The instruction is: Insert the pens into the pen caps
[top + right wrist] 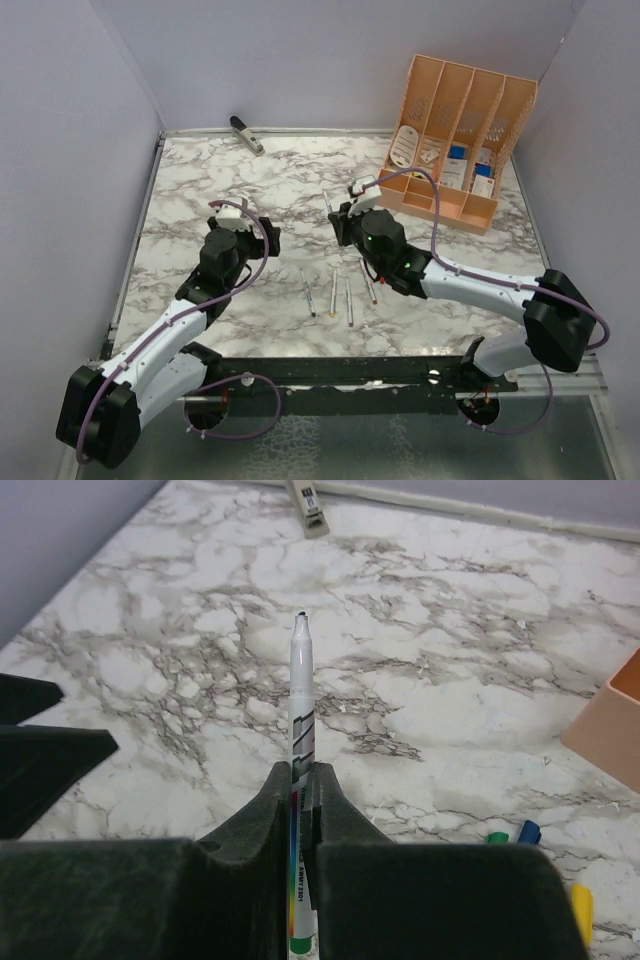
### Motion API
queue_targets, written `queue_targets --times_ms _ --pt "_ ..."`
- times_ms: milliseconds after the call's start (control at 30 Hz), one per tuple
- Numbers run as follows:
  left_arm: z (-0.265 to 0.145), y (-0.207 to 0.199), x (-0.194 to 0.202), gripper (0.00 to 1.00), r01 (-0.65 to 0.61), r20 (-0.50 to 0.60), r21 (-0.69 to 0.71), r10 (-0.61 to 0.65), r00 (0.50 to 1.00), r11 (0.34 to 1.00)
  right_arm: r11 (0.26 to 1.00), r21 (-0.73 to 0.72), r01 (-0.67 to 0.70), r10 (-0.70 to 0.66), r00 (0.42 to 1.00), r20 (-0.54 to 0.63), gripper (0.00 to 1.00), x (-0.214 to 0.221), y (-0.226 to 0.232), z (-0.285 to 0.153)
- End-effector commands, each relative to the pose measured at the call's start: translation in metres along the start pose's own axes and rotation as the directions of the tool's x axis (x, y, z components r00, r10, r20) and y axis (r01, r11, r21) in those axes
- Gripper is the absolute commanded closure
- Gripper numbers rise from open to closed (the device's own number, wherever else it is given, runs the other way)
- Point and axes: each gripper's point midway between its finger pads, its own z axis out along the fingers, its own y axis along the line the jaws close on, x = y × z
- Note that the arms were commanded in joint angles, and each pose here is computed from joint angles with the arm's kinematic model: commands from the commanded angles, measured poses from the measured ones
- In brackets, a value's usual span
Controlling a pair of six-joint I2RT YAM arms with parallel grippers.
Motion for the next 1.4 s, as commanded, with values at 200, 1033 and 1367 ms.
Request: queue_targets --times_ms 200,1033,1367 --pt "-0.023 -0.15 -0.027 0.15 0.013 0.0 0.753 -0.02 1.0 0.658 0.947 -0.3 -0.112 0.234 0.882 0.409 0.99 -0.076 0.017 -0.078" --pt "-0.099 -0.199 -0.052 0.33 0.064 -0.035 0.981 -0.159 0.987 0.182 0.837 -0.528 -0.147 0.409 0.808 0.424 0.99 -0.087 0.046 -0.104" --pt "-0.101 -0.202 -0.055 0.48 0.095 -0.066 0.987 -0.207 0.976 0.131 0.808 -0.569 -0.151 0.424 0.82 0.384 0.99 -0.083 0.055 -0.103"
